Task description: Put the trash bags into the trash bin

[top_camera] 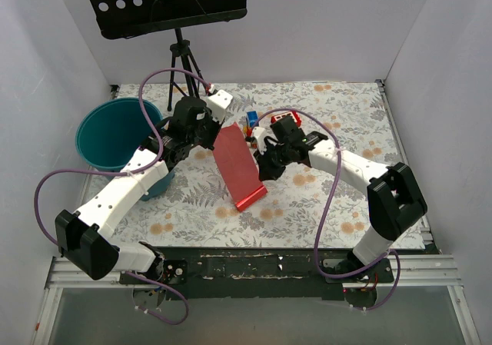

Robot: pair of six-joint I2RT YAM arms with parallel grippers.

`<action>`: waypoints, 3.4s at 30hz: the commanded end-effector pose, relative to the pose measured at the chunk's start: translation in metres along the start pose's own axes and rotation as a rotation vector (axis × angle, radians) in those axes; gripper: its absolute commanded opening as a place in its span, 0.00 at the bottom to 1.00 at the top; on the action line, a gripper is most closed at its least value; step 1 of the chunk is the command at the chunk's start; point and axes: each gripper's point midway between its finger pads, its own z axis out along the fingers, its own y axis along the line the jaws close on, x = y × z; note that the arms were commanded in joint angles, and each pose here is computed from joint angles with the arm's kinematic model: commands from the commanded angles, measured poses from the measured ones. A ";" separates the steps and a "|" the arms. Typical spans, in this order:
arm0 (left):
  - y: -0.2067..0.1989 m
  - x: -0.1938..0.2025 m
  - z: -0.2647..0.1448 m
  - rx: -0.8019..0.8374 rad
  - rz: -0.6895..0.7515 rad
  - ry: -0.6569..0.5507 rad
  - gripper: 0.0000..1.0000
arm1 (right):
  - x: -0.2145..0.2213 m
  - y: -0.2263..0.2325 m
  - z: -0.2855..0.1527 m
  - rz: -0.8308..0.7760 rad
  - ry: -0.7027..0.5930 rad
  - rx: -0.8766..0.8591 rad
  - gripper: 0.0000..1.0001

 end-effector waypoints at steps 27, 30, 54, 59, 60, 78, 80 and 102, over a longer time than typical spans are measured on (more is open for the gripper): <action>0.020 -0.013 -0.055 -0.037 -0.004 -0.032 0.00 | 0.027 -0.016 0.099 0.381 0.080 -0.131 0.08; 0.025 -0.027 -0.061 -0.048 0.014 -0.069 0.00 | 0.024 -0.023 0.105 0.381 0.083 -0.116 0.09; 0.038 -0.110 -0.097 -0.058 0.059 -0.242 0.00 | 0.004 -0.018 0.117 0.470 0.044 -0.153 0.22; 0.038 -0.123 -0.107 -0.053 0.058 -0.276 0.00 | 0.004 -0.023 0.123 0.489 0.044 -0.133 0.24; 0.039 -0.125 -0.108 -0.055 0.057 -0.280 0.00 | 0.004 -0.024 0.123 0.489 0.044 -0.128 0.24; 0.049 -0.154 -0.127 -0.099 0.096 -0.350 0.00 | 0.000 -0.029 0.122 0.470 0.026 -0.103 0.27; 0.051 -0.155 -0.129 -0.108 0.100 -0.358 0.00 | 0.001 -0.029 0.120 0.470 0.028 -0.094 0.28; 0.073 -0.142 -0.144 -0.244 0.175 -0.353 0.00 | 0.008 -0.028 0.114 0.437 0.028 -0.079 0.32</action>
